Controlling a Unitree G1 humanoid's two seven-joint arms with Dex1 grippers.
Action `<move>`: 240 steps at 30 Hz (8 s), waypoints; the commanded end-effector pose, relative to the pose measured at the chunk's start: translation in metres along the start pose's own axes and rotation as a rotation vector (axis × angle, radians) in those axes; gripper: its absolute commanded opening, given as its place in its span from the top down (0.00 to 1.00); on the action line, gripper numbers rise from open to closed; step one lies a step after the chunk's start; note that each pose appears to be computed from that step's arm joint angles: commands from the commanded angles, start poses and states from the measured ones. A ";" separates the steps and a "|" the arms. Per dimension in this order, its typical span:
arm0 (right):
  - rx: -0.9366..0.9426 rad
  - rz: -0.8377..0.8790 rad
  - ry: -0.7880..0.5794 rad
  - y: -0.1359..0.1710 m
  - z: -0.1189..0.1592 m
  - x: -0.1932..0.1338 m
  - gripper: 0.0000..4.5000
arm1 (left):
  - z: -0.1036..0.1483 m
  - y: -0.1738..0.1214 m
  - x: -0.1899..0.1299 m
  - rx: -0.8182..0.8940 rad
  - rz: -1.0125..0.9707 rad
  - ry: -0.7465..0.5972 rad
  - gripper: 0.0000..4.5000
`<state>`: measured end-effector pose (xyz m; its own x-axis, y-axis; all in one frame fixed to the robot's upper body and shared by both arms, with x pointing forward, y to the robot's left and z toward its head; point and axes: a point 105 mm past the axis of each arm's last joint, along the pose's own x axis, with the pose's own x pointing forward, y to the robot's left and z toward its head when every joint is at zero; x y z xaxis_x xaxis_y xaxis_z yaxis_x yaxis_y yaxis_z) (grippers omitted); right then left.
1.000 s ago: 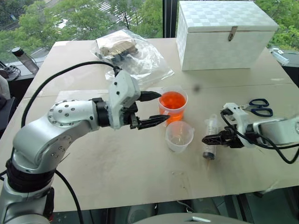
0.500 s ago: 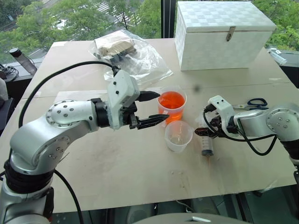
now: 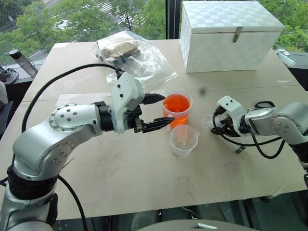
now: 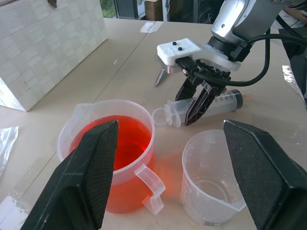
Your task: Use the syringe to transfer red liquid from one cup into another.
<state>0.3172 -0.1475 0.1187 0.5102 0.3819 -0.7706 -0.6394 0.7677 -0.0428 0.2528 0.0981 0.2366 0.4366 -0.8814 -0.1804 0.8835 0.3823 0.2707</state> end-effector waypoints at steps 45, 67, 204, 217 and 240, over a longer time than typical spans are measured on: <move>-0.142 0.428 -1.444 0.069 0.206 -0.136 0.66 | 0.137 0.087 -0.036 0.091 0.215 -0.512 0.22; -0.250 0.316 -1.436 0.078 0.165 -0.053 0.66 | 0.080 0.092 0.016 0.073 0.061 -0.286 0.22; -0.223 0.881 -1.373 0.120 0.107 -0.128 0.66 | 0.132 0.041 -0.002 0.025 -0.326 -0.575 0.01; -0.270 0.829 -1.346 0.125 0.100 -0.106 0.66 | 0.117 0.013 0.016 0.034 -0.464 -0.466 0.01; -0.259 0.417 -1.395 0.117 0.091 -0.085 0.66 | 0.105 0.000 0.013 -0.014 -0.223 -0.358 0.01</move>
<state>0.2626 -0.0438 0.2218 0.3321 0.8502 0.4086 -0.9000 0.4153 -0.1327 0.2445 0.0549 0.3287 0.1254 -0.9883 0.0865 0.9616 0.1426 0.2344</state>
